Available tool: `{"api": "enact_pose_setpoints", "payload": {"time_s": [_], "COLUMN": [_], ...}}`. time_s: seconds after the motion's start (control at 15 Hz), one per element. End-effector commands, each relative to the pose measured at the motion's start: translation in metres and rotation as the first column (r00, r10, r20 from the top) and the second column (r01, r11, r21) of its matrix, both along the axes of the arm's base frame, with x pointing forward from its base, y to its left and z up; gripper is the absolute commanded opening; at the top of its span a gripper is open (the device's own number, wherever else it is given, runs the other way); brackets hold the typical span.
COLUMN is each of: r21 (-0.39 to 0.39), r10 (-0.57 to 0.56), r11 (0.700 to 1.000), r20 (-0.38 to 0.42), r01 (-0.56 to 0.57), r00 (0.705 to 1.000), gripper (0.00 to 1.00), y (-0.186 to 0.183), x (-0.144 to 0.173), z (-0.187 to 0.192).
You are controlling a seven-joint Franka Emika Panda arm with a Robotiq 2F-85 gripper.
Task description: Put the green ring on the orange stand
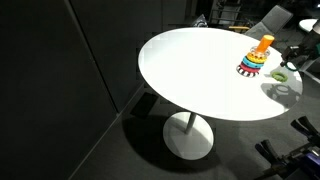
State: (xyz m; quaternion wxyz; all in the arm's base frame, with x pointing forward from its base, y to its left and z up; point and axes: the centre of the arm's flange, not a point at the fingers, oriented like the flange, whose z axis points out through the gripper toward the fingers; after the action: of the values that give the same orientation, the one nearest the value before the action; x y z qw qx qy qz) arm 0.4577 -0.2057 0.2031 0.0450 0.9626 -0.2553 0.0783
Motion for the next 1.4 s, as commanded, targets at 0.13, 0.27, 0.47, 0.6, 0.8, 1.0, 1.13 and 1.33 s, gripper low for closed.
{"api": "enact_pose_setpoints", "payload": {"time_s": [0.13, 0.27, 0.47, 0.6, 0.8, 1.0, 1.13, 1.33], "r21": [-0.010, -0.010, -0.014, -0.020, -0.021, -0.021, -0.016, -0.012], "r10": [0.034, 0.046, 0.054, 0.062, 0.074, 0.090, 0.094, 0.098], "r11": [0.999, 0.999, 0.999, 0.998, 0.997, 0.996, 0.996, 0.995], "r20": [0.037, 0.058, 0.102, 0.134, 0.174, 0.208, 0.216, 0.214], "r01": [-0.034, -0.046, -0.053, -0.059, -0.071, -0.087, -0.093, -0.098], "r00": [0.999, 0.997, 0.993, 0.989, 0.982, 0.974, 0.972, 0.972], "gripper": [0.44, 0.44, 0.44, 0.44, 0.44, 0.44, 0.44, 0.44], "y": [0.014, 0.016, 0.021, 0.025, 0.032, 0.039, 0.044, 0.050], "x": [0.010, 0.015, 0.023, 0.027, 0.034, 0.043, 0.051, 0.060], "z": [0.060, 0.075, 0.102, 0.117, 0.135, 0.145, 0.147, 0.146]}}
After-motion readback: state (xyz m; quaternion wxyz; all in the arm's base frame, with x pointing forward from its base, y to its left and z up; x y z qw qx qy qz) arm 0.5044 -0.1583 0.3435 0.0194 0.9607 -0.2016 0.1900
